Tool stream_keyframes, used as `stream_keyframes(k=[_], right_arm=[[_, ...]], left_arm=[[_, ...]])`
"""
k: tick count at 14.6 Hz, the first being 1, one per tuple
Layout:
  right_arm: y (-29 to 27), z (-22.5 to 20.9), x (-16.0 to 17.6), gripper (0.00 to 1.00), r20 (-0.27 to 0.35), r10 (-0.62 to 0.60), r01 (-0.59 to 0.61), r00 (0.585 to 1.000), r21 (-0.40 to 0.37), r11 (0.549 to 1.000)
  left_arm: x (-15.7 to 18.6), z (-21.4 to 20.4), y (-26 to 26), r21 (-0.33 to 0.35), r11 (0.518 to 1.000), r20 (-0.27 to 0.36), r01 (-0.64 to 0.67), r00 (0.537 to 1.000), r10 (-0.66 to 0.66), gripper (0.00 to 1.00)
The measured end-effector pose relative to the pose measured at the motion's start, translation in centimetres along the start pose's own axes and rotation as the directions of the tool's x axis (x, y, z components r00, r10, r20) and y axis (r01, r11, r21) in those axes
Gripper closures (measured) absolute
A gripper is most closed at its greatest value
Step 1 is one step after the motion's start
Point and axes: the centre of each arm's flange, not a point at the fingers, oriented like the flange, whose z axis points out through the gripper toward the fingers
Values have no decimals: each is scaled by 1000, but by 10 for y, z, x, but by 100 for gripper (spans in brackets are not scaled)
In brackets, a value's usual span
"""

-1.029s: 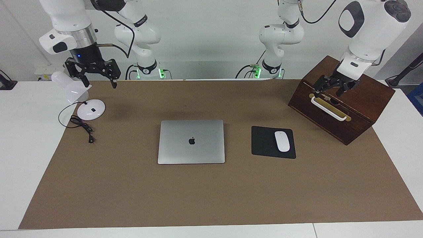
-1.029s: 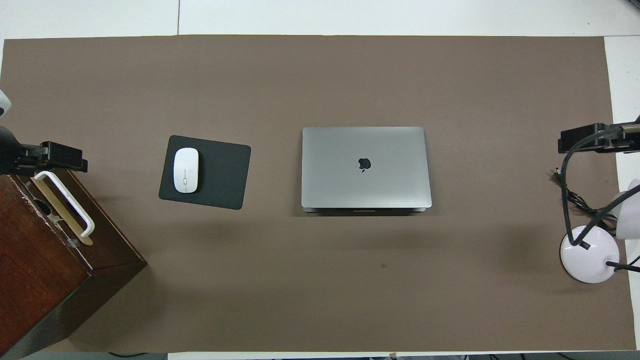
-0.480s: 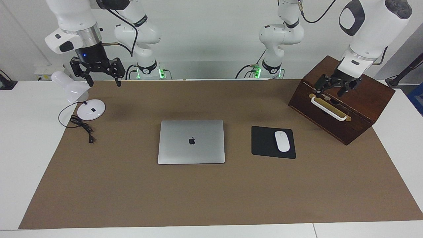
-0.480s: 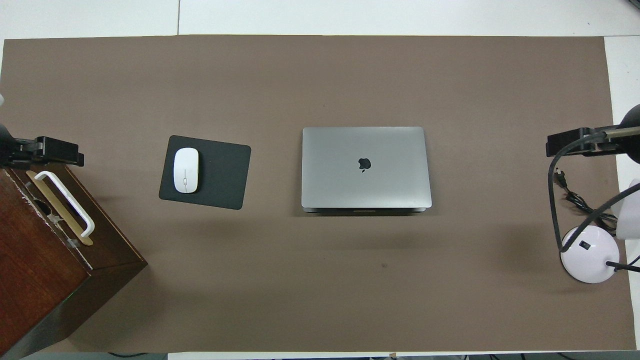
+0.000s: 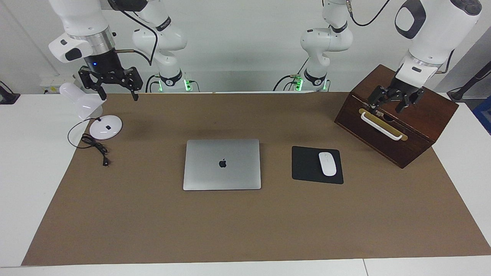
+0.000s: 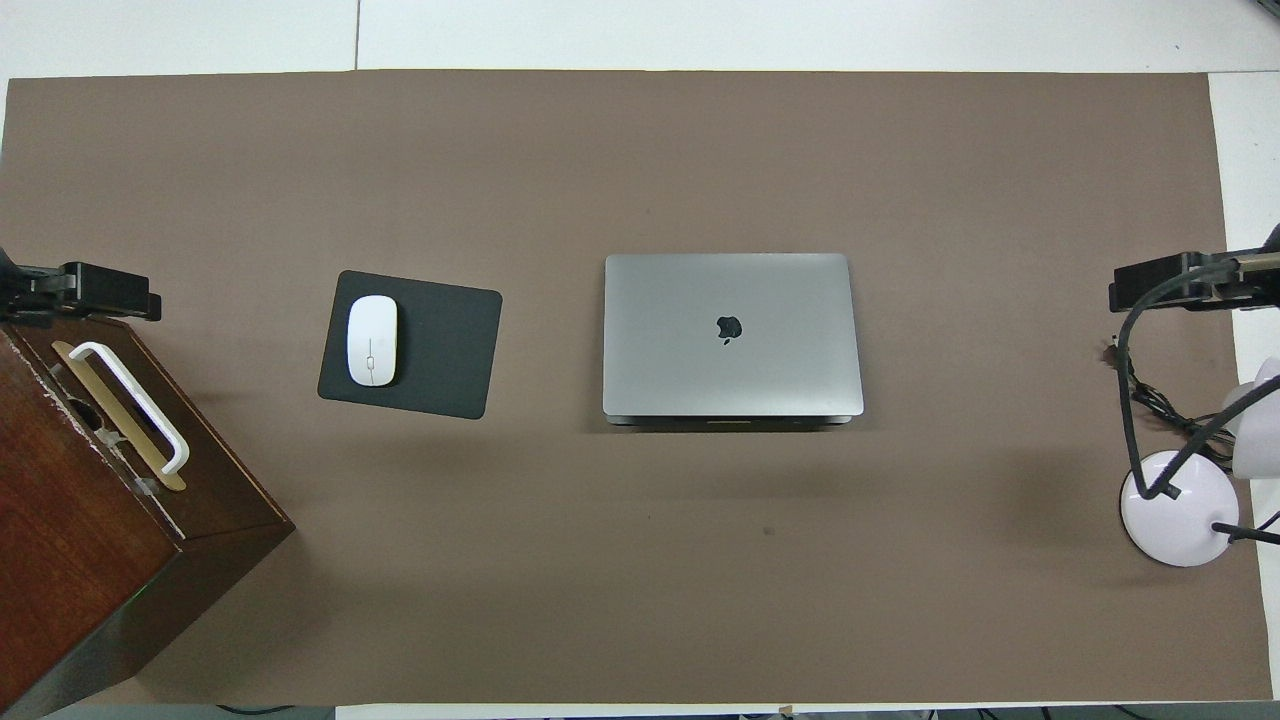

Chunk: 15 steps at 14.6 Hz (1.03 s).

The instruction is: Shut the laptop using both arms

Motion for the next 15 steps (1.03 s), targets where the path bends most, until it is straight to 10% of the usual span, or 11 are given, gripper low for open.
stream_keyframes(k=[15], right_arm=[[7,2,-1,0,17,13,-13,1000,-1,1000]], left_arm=[[0,-1,0,0,1000,-2,0,1000,0,0]])
